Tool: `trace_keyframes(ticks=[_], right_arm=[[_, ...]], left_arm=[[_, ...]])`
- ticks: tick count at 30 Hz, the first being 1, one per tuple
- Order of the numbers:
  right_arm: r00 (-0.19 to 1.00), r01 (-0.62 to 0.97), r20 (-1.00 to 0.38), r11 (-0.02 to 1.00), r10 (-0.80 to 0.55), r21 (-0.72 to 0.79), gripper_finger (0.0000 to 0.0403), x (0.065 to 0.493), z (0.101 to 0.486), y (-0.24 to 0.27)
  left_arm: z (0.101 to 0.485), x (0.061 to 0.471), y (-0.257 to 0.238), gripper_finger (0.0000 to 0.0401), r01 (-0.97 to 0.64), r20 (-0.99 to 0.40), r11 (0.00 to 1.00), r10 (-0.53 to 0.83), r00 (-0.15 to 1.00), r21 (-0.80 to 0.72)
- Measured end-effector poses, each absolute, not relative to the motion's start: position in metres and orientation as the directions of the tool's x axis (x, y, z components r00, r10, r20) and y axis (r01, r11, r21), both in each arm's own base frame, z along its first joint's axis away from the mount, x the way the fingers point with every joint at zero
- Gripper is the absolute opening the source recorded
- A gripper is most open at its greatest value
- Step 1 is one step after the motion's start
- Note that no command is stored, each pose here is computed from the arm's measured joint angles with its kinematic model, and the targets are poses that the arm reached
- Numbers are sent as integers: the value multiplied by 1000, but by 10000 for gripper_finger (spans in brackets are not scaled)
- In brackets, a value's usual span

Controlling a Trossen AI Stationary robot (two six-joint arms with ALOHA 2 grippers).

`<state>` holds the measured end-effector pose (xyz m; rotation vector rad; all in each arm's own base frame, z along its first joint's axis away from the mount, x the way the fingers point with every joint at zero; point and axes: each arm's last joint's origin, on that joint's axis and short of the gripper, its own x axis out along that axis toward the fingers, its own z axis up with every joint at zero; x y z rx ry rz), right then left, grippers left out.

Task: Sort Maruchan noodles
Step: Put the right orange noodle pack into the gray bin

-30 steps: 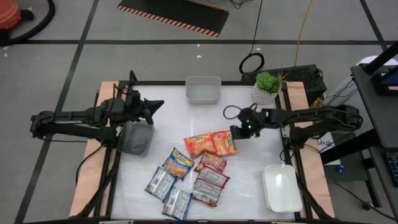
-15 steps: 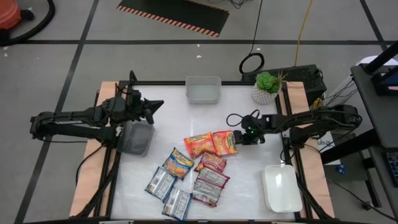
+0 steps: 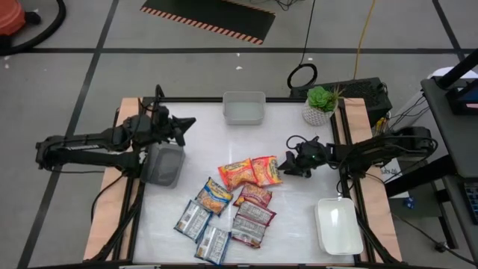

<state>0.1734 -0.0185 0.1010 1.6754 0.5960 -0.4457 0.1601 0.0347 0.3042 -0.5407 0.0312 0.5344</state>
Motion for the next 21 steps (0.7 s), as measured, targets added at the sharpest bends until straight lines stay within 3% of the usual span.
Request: trace_keyframes(ticks=[6, 13, 21], right_arm=[[784, 620, -616, -142, 77, 772, 248, 178, 103, -18], [744, 668, -663, -77, 83, 740, 267, 190, 107, -13], [758, 651, -645, -64, 92, 756, 245, 203, 105, -11]], left_arm=[[304, 159, 38, 6, -509, -167, 723, 493, 854, -468], [295, 156, 42, 6, -574, -252, 726, 515, 819, -379], [294, 155, 46, 6, -593, -270, 739, 529, 805, -320]])
